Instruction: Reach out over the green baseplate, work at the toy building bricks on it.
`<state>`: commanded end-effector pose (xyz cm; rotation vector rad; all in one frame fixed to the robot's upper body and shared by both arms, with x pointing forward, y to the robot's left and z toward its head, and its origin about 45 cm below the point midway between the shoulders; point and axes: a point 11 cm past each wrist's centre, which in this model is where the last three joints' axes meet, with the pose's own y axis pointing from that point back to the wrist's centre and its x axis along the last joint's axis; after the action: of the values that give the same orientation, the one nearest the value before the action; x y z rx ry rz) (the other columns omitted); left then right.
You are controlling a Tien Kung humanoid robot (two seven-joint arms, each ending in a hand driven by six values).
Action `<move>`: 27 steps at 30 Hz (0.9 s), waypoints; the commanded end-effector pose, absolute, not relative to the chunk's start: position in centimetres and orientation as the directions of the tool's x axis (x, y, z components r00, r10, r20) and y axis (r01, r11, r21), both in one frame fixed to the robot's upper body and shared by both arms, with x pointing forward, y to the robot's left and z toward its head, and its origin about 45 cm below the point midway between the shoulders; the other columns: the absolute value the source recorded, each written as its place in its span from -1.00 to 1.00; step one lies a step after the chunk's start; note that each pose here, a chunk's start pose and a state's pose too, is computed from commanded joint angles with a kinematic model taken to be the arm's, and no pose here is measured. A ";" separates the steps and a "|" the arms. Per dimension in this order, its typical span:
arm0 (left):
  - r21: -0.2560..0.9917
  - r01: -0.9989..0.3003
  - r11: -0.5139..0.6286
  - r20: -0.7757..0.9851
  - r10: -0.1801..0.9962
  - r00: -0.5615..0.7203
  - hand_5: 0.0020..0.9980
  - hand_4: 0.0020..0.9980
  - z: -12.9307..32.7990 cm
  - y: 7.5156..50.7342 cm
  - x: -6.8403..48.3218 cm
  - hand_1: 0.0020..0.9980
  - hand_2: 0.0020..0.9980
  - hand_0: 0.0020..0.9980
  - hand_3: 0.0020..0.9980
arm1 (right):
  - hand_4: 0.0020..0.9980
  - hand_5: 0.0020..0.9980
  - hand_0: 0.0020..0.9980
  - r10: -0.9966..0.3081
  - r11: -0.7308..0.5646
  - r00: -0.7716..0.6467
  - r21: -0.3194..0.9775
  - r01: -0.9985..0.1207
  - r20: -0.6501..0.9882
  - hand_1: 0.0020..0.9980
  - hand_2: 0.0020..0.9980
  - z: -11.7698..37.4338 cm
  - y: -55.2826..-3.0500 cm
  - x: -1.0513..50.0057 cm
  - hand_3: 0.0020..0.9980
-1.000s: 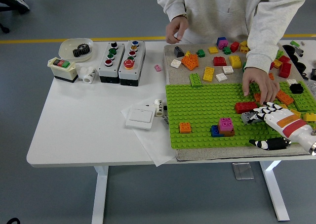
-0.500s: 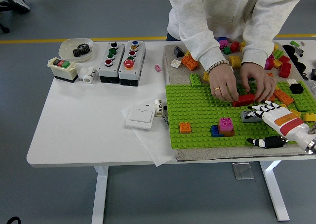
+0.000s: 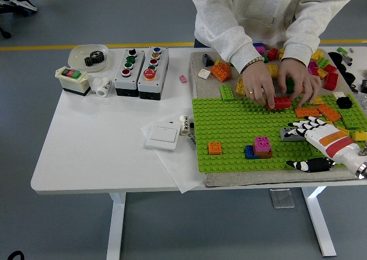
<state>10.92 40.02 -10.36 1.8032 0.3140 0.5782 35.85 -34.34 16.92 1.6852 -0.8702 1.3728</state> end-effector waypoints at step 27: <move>0.948 -0.086 -0.307 0.233 0.481 0.845 0.20 0.38 -10.3 40.0 11.2 0.52 0.53 0.52 0.22 | 0.73 0.22 0.85 -0.062 -0.413 0.157 0.117 -0.903 0.986 0.66 0.69 17.2 -36.1 36.0 0.74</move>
<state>11.20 39.99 -10.31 1.8033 0.3002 0.5784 35.98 -36.15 17.16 1.6487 -0.9417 1.3512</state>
